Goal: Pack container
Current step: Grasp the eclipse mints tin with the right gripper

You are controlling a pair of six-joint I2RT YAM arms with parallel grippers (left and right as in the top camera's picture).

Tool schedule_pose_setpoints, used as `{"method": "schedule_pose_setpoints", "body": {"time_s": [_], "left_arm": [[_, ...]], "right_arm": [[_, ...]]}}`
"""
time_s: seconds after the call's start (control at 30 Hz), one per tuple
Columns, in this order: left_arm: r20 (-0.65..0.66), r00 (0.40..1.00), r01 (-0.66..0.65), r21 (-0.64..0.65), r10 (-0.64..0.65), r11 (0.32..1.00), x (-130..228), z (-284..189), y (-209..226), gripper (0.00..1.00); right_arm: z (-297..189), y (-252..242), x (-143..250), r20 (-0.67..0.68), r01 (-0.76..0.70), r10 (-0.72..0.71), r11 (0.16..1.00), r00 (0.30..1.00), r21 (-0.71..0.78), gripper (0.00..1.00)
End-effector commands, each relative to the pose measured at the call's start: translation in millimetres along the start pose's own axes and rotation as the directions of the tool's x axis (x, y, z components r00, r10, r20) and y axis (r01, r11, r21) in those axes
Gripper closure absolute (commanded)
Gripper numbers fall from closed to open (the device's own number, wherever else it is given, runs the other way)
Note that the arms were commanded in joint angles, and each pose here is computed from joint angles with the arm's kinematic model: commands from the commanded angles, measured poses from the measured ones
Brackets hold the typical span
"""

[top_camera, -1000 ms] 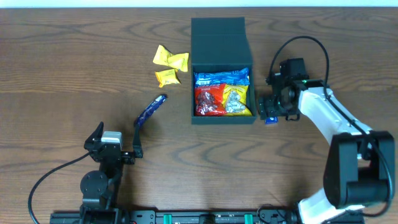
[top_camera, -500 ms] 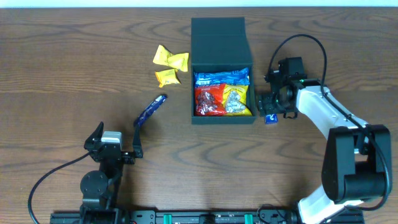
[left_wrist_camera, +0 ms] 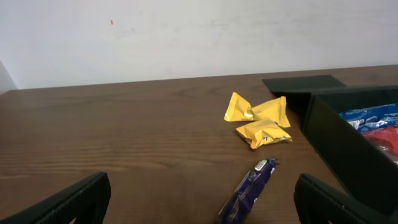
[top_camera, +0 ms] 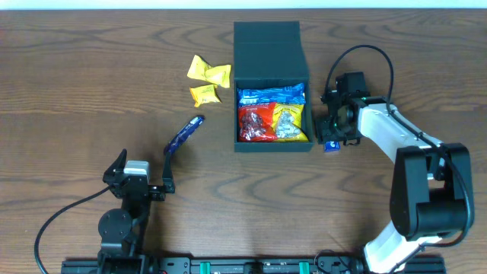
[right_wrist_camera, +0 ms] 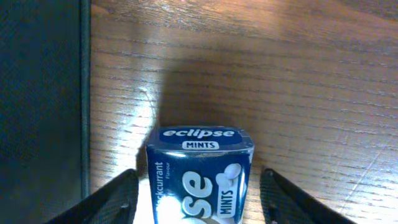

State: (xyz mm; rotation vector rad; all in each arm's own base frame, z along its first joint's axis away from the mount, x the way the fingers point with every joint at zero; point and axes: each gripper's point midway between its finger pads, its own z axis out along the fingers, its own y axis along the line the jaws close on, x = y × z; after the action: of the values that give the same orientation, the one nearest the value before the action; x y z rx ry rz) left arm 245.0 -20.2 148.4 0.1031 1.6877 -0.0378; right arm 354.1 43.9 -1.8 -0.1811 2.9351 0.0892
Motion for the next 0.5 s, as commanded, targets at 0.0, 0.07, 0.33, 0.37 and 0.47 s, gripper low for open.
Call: {"method": "schedule_pose_setpoints", "body": {"time_s": [0.0,0.07,0.33,0.37,0.47], "left_arm": [[-0.055,0.998,0.004,0.004,-0.004,1.0,16.2,0.4,-1.2,0.05],[-0.055,0.998,0.004,0.004,-0.004,1.0,16.2,0.4,-1.2,0.05],[-0.055,0.998,0.004,0.005,-0.004,1.0,16.2,0.4,-1.2,0.05],[-0.055,0.998,0.004,0.004,-0.004,1.0,16.2,0.4,-1.2,0.05],[-0.055,0.998,0.004,0.004,-0.004,1.0,16.2,0.4,-1.2,0.05]], "right_arm": [[-0.8,3.0,-5.8,0.011,-0.018,0.018,1.0,1.0,-0.002,0.44],[-0.8,3.0,-5.7,0.01,-0.018,0.018,1.0,1.0,-0.002,0.48],[-0.8,3.0,-5.8,0.01,-0.018,0.018,1.0,1.0,-0.002,0.58],[-0.8,3.0,-5.8,0.01,-0.018,0.018,1.0,1.0,-0.002,0.58],[-0.8,3.0,-5.8,0.01,-0.018,0.018,1.0,1.0,-0.002,0.59]]}}
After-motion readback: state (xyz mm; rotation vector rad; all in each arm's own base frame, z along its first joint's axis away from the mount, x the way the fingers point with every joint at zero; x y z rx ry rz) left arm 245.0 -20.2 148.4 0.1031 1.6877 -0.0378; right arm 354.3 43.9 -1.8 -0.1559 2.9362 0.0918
